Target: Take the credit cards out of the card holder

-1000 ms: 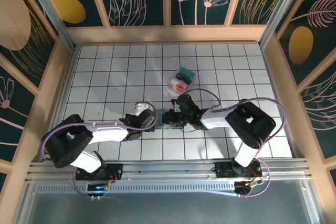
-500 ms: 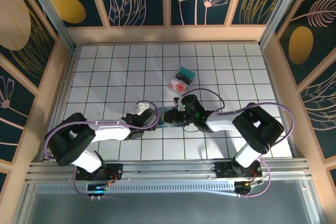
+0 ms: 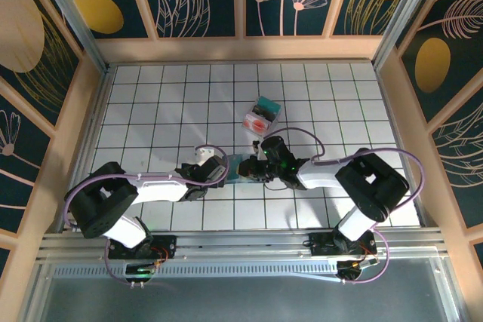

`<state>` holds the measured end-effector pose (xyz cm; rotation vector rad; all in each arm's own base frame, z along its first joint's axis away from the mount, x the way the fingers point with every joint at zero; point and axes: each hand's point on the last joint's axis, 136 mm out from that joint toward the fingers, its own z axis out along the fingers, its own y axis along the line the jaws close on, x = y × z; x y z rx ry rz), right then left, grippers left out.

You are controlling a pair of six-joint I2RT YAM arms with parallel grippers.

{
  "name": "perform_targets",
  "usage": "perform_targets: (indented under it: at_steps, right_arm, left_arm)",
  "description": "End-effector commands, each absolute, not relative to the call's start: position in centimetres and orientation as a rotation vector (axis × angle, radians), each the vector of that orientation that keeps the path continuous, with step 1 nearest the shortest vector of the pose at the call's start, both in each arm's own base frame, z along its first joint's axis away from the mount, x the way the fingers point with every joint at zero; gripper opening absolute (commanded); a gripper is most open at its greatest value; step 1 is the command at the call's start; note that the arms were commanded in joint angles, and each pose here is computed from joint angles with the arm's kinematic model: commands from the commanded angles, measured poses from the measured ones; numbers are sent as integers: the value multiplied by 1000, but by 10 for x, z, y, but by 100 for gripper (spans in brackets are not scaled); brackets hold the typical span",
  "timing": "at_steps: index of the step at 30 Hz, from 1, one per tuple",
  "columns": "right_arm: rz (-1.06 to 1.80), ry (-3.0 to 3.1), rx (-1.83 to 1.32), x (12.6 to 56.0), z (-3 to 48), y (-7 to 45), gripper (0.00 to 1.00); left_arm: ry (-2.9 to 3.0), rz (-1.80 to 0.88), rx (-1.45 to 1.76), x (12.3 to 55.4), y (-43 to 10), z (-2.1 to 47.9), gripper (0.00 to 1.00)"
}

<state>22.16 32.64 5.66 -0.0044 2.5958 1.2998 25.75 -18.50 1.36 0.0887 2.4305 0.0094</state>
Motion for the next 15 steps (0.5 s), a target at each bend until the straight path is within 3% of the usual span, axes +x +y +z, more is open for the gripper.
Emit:
perform_targets:
  at_steps: [1, 15]
  right_arm:
    - [1168, 2587, -12, 235, 67, 319, 0]
    - [970, 2686, -11, 236, 54, 308, 0]
  left_arm:
    - [2493, 84, 119, 247, -174, -3, 99]
    - [2383, -70, 93, 262, -195, 50, 99]
